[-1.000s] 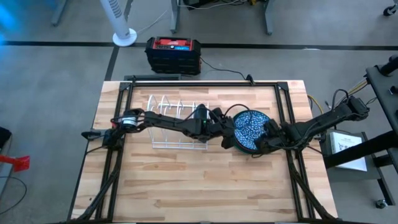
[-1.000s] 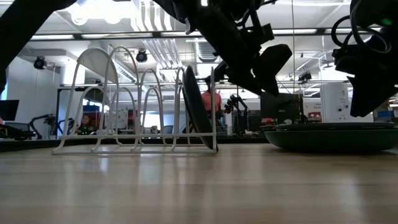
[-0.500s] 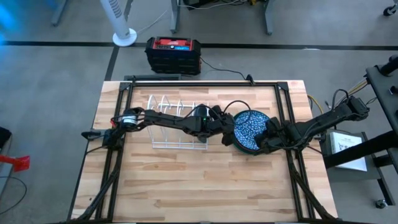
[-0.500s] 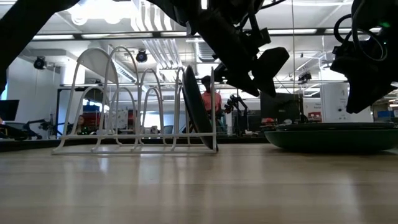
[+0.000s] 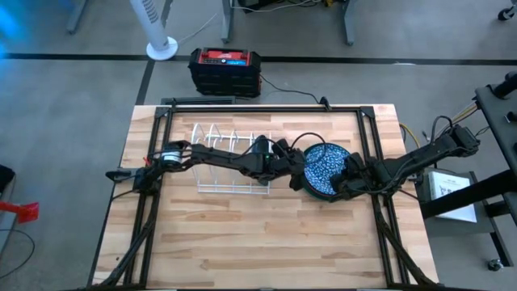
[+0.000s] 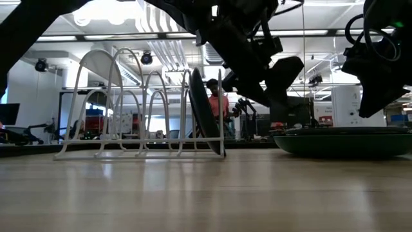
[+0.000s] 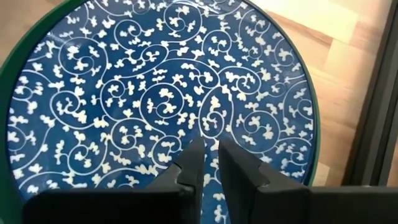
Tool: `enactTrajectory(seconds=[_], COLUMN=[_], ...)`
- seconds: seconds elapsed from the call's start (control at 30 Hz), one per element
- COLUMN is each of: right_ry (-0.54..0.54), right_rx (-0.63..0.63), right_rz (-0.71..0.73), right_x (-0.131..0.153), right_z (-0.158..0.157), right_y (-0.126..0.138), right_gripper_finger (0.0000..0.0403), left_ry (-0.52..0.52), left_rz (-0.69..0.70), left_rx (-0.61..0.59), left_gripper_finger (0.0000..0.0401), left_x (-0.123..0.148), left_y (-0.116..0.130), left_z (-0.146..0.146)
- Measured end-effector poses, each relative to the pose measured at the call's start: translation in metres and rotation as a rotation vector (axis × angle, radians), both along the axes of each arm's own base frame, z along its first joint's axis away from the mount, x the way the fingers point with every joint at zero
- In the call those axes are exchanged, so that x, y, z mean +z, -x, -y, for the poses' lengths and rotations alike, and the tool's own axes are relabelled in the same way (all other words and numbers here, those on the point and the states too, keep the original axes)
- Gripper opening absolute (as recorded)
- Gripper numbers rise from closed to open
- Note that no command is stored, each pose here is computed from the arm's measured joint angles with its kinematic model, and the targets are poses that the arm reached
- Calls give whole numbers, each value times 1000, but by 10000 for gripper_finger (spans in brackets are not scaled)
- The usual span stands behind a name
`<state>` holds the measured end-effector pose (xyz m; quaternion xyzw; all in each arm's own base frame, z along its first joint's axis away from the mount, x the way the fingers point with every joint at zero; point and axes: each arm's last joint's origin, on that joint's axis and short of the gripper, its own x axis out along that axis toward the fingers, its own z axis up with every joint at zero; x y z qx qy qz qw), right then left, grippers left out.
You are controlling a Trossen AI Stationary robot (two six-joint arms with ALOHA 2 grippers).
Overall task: Sort dishes
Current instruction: Put the blue patterned plate into the dish rack
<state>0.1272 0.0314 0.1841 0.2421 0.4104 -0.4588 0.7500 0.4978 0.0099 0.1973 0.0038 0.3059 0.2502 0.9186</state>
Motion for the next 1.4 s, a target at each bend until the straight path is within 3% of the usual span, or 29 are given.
enactTrajectory(seconds=[0.17,0.33,0.47,0.77,1.1,1.4], right_ry=[-1,-6,-39,-83,-108,-147], right_rx=[0,3,43,128,139,200], right_rz=[-1,-1,19,71,121,161], right_x=[-1,-4,-8,-20,-35,-43], right_z=[0,0,-3,-11,-18,-26], right_y=[0,-1,-4,-7,-18,-33], right_gripper_finger=[38,37,29,23,23,23], left_ry=[12,80,55,-34,-48,-91], left_rz=[60,161,179,85,20,15], left_rx=[-35,-176,-253,-307,-306,-281], left_gripper_finger=[232,232,232,232,232,232], left_x=[5,13,16,5,-25,-26], left_y=[-4,-10,-12,-12,-18,-19], left_z=[7,22,33,32,24,20])
